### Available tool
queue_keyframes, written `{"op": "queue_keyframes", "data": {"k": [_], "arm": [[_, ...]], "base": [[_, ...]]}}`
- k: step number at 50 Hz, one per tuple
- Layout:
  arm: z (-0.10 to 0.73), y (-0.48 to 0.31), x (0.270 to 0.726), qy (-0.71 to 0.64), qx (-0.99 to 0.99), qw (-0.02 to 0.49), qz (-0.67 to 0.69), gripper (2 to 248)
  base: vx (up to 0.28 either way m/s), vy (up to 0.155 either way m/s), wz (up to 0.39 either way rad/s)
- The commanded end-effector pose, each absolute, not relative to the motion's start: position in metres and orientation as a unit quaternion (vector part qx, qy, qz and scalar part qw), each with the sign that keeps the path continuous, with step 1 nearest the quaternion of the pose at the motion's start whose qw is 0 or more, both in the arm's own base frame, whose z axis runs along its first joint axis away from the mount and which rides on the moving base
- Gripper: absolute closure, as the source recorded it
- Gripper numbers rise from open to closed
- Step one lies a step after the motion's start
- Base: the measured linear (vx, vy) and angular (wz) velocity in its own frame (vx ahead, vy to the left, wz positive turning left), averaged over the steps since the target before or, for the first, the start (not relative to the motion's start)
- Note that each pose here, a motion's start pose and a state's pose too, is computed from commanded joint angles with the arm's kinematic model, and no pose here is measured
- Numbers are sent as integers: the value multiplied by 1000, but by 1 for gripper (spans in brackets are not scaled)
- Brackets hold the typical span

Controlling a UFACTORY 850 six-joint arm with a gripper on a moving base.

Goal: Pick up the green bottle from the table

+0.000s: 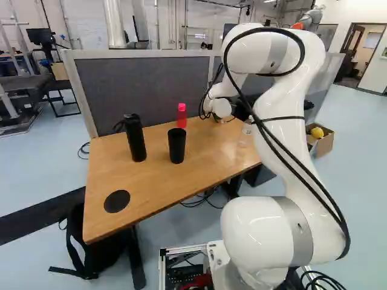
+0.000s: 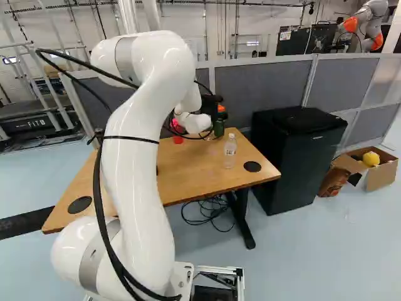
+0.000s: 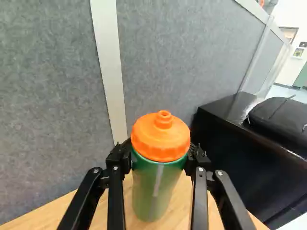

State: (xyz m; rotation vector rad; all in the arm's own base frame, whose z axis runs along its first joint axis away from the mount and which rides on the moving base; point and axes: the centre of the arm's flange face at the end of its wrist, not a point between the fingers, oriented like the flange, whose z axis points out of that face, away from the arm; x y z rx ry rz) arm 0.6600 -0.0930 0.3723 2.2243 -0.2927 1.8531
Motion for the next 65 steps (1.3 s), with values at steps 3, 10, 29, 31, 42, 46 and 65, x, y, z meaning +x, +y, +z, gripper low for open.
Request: {"op": "queue_keyframes", "data": {"k": [3, 10, 29, 31, 42, 46, 65], "arm": [[376, -93, 657, -100, 758, 116, 634, 127], [386, -93, 647, -101, 757, 116, 635, 127], [414, -91, 609, -103, 754, 117, 638, 127], [417, -90, 605, -102, 753, 117, 639, 127], [432, -84, 581, -100, 751, 115, 642, 127], [437, -81, 573, -99, 750, 114, 644, 127], [453, -68, 532, -94, 749, 109, 646, 127]], "base": [[0, 0, 0], [0, 0, 0], [0, 0, 0], [0, 0, 0], [0, 0, 0], [0, 0, 0], [0, 0, 0]]}}
